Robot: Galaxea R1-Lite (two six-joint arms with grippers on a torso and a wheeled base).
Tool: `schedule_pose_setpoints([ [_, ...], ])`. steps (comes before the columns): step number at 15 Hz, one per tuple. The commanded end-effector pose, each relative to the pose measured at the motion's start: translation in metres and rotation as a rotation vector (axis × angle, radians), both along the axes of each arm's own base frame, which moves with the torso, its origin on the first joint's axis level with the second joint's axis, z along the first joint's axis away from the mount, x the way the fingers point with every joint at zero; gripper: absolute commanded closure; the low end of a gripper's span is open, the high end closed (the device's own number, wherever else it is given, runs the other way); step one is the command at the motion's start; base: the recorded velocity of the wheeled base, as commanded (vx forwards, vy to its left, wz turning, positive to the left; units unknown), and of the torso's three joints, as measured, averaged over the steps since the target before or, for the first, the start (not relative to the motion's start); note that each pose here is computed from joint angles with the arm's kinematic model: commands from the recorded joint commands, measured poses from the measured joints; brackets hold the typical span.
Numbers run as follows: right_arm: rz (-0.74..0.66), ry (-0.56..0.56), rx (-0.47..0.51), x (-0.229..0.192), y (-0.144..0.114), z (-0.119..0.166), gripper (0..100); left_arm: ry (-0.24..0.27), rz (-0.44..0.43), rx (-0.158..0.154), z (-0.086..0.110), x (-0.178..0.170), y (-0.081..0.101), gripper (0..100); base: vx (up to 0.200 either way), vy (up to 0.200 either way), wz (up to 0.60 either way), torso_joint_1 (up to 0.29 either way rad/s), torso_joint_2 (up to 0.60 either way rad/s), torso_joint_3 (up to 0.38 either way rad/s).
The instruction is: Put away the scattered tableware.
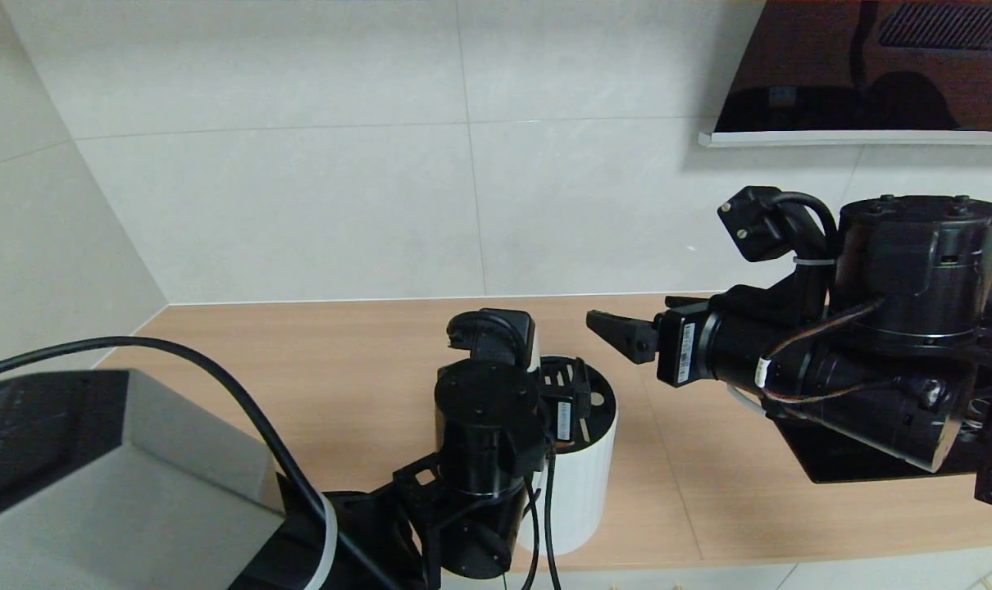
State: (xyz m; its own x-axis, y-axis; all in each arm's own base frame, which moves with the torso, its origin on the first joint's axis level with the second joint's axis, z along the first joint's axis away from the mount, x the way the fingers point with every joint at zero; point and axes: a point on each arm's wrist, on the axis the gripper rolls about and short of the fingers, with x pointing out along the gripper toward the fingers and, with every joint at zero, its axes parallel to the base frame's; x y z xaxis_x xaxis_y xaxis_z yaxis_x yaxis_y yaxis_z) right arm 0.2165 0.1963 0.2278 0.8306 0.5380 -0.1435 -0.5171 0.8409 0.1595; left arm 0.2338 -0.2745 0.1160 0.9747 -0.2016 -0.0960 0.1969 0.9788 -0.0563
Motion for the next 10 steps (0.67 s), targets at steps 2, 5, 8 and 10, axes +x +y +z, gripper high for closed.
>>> schedule_pose_setpoints([
  [2,0.000,0.001,-0.001,0.000,0.000,0.000,0,-0.001,0.001,-0.002,0.000,0.000,0.000,0,0.000,0.000,0.00,0.000,0.00,0.000],
  [5,-0.001,-0.001,0.000,0.000,0.000,0.000,0,-0.021,0.002,-0.027,0.012,-0.003,0.004,0,0.000,0.000,0.00,0.000,0.00,0.000],
  [8,-0.021,-0.023,0.019,-0.009,-0.013,0.008,0,-0.083,-0.019,-0.108,0.083,-0.036,0.047,0,0.000,0.000,0.00,0.000,0.00,0.000],
  [10,-0.085,-0.068,0.053,-0.014,-0.034,0.023,0,-0.135,-0.019,-0.166,0.127,-0.057,0.087,0,0.000,0.000,0.00,0.000,0.00,0.000],
])
